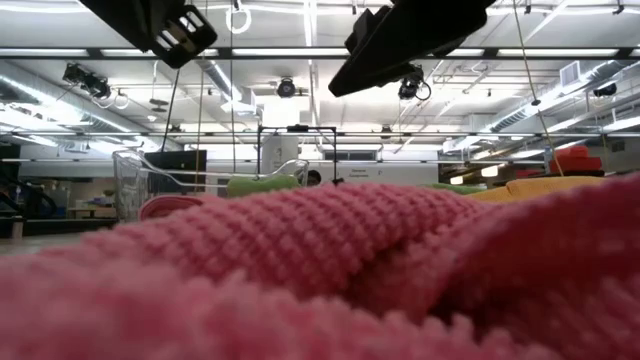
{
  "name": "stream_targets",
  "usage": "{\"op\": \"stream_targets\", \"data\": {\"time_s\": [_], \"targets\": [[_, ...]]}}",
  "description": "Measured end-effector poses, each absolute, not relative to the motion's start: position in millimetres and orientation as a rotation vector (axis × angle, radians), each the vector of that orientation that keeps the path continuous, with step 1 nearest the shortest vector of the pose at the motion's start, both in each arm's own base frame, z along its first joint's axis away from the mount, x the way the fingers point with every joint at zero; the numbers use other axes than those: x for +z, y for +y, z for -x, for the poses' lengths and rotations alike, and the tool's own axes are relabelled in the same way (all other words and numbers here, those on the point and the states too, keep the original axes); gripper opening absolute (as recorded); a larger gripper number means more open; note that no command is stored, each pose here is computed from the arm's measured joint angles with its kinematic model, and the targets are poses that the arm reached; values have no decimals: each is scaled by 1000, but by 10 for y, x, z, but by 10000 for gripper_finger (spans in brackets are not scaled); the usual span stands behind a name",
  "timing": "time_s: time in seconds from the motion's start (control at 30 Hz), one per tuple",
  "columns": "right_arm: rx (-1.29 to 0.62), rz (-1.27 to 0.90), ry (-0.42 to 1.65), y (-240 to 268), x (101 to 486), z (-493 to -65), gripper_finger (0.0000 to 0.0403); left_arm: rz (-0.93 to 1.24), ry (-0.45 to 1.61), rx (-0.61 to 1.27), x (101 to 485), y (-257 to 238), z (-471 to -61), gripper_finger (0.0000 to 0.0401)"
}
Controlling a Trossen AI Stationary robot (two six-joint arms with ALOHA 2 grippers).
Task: Fold microfiber towels
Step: Fold the pink microfiber towel
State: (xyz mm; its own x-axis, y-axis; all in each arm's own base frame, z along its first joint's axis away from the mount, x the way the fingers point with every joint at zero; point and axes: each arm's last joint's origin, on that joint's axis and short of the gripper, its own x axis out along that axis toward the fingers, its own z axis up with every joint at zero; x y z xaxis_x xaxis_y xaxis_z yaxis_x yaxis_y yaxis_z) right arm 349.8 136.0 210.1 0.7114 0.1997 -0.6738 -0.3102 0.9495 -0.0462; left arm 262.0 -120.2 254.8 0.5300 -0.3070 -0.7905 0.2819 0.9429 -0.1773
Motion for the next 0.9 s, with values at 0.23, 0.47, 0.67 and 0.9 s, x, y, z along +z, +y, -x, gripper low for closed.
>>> {"op": "stream_targets", "data": {"time_s": [0.23,0.47,0.67,0.9], "targets": [[293,161,767,1467,1847,-3641,174,48,959,-350,2547,-1264,-2587,34],[343,215,793,1624,1664,-3763,174,40,960,-340,2545,-1268,-2582,32],[398,293,766,1760,1642,-3766,174,40,961,-339,2544,-1266,-2580,25],[378,347,788,1747,1618,-3745,174,39,957,-336,2546,-1264,-2584,31]]}}
